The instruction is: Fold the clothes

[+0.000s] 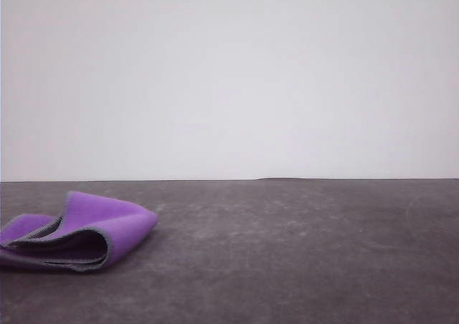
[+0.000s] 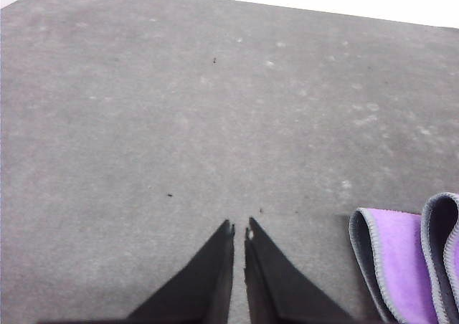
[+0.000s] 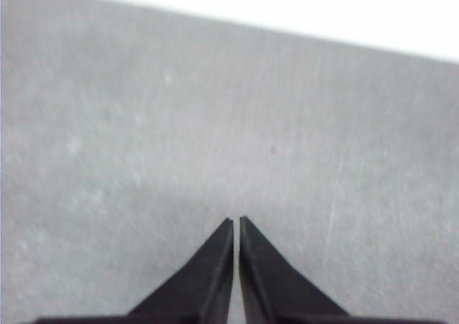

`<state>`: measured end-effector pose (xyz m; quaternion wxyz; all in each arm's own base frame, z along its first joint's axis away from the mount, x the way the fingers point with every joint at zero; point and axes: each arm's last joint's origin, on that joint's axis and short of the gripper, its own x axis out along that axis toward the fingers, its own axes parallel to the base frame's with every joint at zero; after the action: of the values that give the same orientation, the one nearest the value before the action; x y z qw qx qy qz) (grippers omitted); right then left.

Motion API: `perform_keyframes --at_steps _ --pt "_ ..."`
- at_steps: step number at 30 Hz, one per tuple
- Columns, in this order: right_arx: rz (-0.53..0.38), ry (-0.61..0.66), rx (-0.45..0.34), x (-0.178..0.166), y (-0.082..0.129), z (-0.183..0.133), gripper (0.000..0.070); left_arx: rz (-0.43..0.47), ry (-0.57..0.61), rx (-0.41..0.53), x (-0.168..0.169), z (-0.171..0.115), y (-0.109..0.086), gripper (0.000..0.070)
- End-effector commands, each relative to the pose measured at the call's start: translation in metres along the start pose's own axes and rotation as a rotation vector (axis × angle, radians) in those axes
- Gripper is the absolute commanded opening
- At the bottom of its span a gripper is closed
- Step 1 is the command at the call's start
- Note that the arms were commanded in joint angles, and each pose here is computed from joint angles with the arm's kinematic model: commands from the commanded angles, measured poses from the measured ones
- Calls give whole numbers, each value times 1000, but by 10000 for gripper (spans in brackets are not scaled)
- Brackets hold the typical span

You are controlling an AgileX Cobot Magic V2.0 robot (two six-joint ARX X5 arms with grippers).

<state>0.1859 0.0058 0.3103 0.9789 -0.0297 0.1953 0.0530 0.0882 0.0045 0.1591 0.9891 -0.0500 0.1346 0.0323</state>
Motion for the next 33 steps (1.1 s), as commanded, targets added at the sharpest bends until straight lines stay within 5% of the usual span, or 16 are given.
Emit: perform_keyframes --at_steps 1,13,33 --pt "-5 -51 41 -8 2 -17 8 8 30 3 3 -7 1 17" --pt "-147 -289 62 -43 8 -122 8 8 30 3 3 -7 1 16" --pt "-158 -194 72 -30 10 -173 8 8 30 3 3 -7 1 16"
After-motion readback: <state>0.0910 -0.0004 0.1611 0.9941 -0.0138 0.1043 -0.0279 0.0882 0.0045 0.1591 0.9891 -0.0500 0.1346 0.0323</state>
